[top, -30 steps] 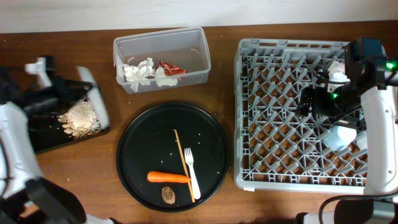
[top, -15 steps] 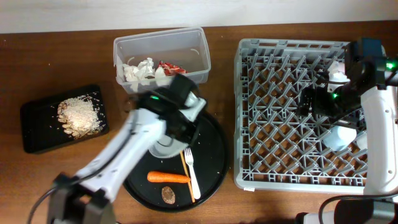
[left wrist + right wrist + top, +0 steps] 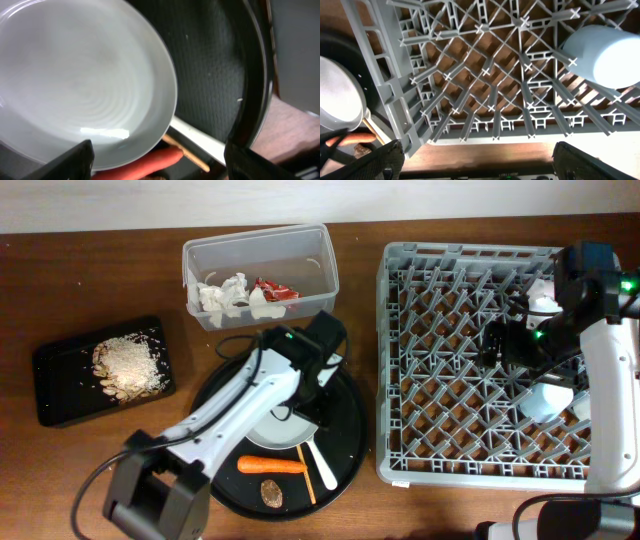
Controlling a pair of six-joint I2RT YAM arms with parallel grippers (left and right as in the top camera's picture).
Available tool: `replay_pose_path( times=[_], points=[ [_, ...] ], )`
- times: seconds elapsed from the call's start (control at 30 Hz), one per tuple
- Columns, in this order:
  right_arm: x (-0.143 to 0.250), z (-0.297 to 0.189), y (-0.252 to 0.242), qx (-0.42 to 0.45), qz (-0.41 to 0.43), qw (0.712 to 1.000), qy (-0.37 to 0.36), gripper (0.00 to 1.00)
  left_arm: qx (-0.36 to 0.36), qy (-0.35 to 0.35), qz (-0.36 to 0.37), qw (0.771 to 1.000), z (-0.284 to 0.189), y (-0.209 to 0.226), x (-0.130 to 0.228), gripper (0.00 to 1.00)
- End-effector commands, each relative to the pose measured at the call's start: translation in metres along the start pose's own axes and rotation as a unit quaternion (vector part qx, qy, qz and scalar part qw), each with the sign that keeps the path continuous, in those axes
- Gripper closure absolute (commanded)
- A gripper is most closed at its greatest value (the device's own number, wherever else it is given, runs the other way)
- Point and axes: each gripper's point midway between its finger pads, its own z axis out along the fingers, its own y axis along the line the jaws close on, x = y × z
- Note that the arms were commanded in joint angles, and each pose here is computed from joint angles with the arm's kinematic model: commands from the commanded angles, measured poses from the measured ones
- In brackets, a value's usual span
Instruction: Sort waste into correct bins and load items into the dishwasher rack
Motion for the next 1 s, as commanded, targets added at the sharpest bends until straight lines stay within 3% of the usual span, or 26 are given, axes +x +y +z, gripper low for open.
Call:
replay_pose_path(
  times=[0.0, 0.17, 0.37, 0.5, 0.67, 0.8, 0.9, 0.97],
  points=[
    [0.005, -0.005, 0.014, -0.04, -0.028, 0.999, -0.002, 0.02, -0.03, -0.089, -0.05, 0.994, -0.072, 0.041, -0.004, 0.15],
    [0.013, -0.001, 0.055, -0.065, -0.112, 0.992, 0.005, 0.02, -0.051, -0.157, -0.195, 0.967, -0.138, 0.126, 0.045, 0.01],
    [0.043, 0.02, 0.156, -0.084, -0.29, 0.953, 0.011, 0.02, -0.053, -0.161, -0.384, 0.908, -0.152, 0.201, 0.103, 0.01],
    [0.061, 0.057, 0.204, -0.077, -0.339, 0.937, 0.043, 0.02, -0.041, -0.157, -0.426, 0.89, -0.146, 0.217, 0.118, 0.01],
    [0.069, 0.132, 0.238, -0.039, -0.294, 0.95, 0.099, 0.02, -0.04, -0.153, -0.428, 0.89, -0.143, 0.217, 0.119, 0.01],
    [0.073, 0.19, 0.253, -0.014, -0.241, 0.962, 0.129, 0.19, -0.04, -0.153, -0.428, 0.89, -0.142, 0.218, 0.119, 0.01],
    [0.075, 0.22, 0.26, -0.007, -0.234, 0.963, 0.137, 0.24, -0.04, -0.153, -0.428, 0.89, -0.142, 0.217, 0.119, 0.01],
    [0.077, 0.24, 0.262, 0.001, -0.239, 0.961, 0.141, 0.4, -0.04, -0.153, -0.428, 0.89, -0.142, 0.218, 0.119, 0.01]
  ],
)
